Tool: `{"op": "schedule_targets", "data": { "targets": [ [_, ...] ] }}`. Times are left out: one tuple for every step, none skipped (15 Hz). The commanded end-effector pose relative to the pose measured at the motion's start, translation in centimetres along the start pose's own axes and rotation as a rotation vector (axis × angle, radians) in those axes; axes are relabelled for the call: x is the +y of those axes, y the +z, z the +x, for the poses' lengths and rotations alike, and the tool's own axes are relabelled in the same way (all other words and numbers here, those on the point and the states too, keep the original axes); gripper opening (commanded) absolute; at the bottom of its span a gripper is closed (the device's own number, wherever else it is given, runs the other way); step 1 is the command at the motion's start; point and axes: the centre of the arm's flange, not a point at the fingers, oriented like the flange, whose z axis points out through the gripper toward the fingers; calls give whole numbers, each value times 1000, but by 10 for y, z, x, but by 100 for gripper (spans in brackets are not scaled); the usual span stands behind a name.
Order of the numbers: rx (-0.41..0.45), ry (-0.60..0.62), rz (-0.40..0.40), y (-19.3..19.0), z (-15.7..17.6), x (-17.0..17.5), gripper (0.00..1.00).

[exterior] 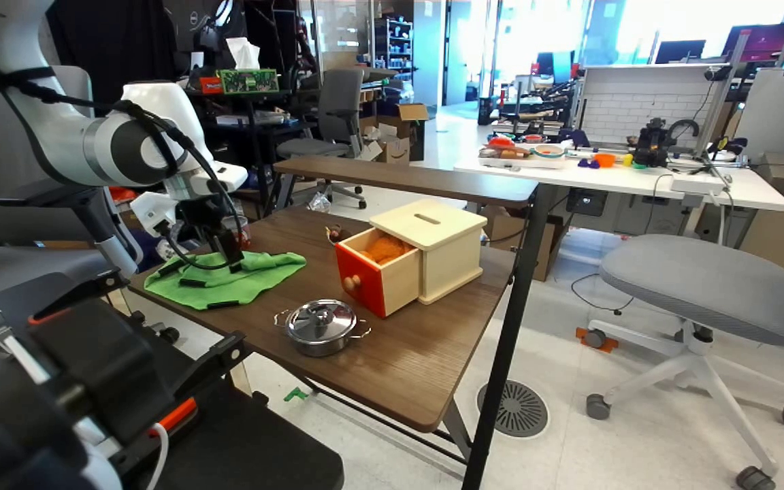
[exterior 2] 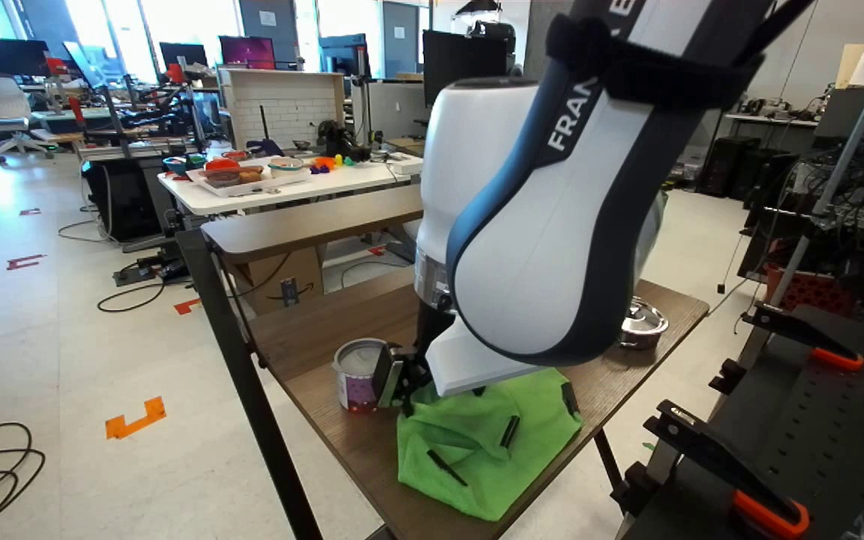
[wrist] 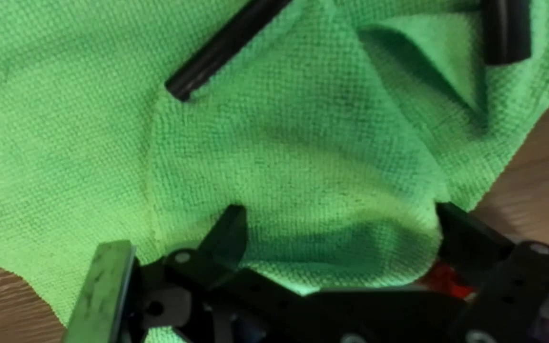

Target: Slide the green cloth forward

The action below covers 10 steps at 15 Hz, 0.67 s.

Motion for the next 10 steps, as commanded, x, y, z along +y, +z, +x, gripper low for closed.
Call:
{"op": "schedule_targets", "data": {
  "targets": [
    [-40,0,-66,14,6,33,100],
    [-52,1,-86,17,9,42,100],
    [-65,7,-99,19,12,52,100],
    [-76,9,-111,22,14,60,100],
    [-84,8,-121,23,18,69,100],
    [-89,9,-129,23,22,76,100],
    [-95,13,-132,22,27,84,100],
    [-101,16,-132,23,31,89,100],
    [-101,21,-136,23,36,93,100],
    [-98,25,-138,25,39,96,100]
  ]
}}
